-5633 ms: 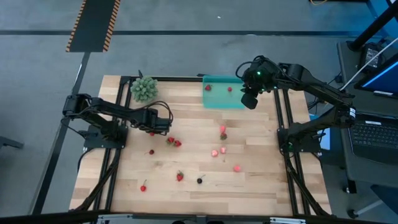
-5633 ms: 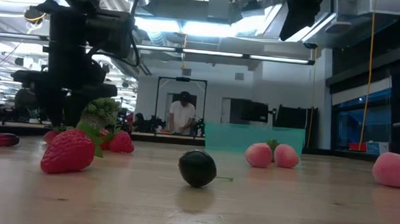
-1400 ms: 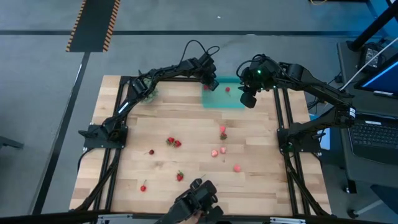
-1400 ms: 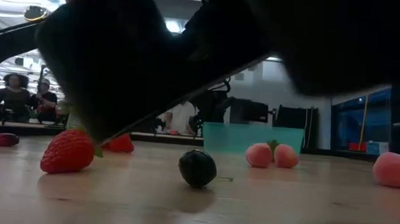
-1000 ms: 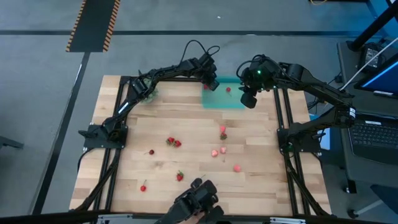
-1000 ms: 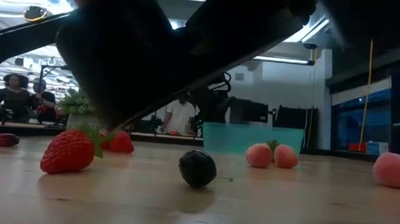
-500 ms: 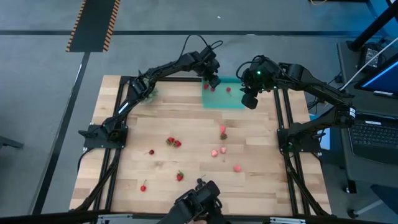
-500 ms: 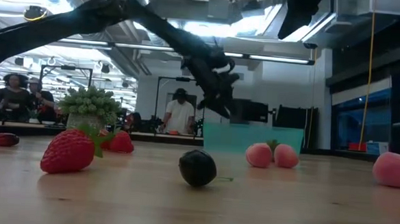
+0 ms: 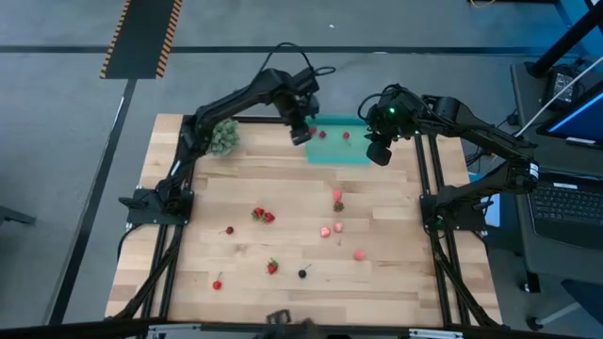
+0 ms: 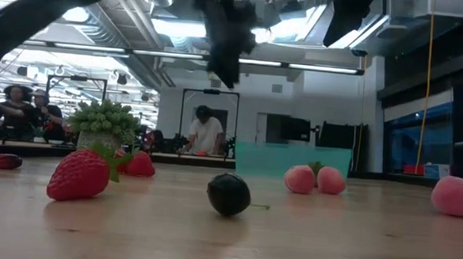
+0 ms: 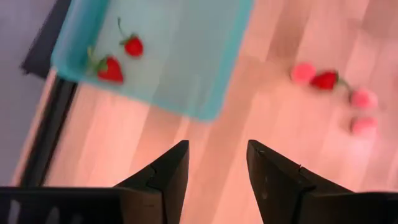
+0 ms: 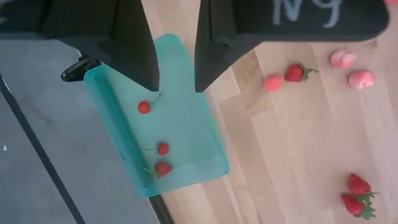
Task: Pick and placing Produce into tupperware
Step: Put the cherry into the blue bin
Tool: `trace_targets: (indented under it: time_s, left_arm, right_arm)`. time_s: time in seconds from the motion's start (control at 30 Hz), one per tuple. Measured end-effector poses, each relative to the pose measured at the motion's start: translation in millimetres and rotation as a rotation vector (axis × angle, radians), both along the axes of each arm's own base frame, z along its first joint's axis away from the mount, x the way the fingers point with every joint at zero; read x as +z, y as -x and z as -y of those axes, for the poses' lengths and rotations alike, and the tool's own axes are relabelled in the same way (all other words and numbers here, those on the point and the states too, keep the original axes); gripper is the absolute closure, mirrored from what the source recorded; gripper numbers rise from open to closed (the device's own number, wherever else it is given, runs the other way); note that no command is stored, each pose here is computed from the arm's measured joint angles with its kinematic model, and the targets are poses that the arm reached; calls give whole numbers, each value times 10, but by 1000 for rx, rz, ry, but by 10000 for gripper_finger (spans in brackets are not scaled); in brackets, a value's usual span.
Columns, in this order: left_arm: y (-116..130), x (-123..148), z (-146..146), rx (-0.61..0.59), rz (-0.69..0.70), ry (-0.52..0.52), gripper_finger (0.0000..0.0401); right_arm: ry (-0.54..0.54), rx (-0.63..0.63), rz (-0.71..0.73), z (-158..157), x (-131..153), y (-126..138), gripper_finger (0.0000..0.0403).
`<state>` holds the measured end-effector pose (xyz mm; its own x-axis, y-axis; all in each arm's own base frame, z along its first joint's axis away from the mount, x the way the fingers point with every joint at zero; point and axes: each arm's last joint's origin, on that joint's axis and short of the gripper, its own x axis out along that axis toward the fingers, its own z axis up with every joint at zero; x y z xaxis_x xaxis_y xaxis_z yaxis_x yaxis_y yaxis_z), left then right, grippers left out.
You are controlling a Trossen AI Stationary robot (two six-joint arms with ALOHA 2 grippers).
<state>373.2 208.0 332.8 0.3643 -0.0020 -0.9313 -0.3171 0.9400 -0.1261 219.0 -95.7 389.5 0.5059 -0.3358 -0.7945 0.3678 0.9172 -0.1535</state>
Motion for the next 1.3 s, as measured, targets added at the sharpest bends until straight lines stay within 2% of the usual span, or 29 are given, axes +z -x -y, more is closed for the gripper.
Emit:
trace_targets:
  time_s: [0.17,0.23,0.37,0.57,0.7,0.9,1.1,1.3]
  left_arm:
    - [313,398,374,-15,-88,-45,246]
    - [407,550,513,-8,-56,-87,246]
    - [736,838,814,-19,1,-107,246]
    - [1180,920,1212,81,56,-155,246]
    - [1418,751,1444,156,64,-173,246]
    - [1721,292,1767,263,23,-77,246]
    - [1995,-291,2071,373,-130,-1,246]
    - [2142,-797,2323,493,-302,103,246]
  right_arm:
    - [0,0,0,0,0,0,298]
    - [0,0,1,0,0,0,298]
    - [-2,0,-4,-1,-3,3,298]
    - [-5,0,-10,-4,-7,8,298]
    - [-7,-3,-9,-4,-7,8,298]
    - [-20,-20,-8,-5,-10,13,298]
    - [-20,-20,-8,-6,-10,13,298]
    - [-18,-19,-7,-5,-9,12,298]
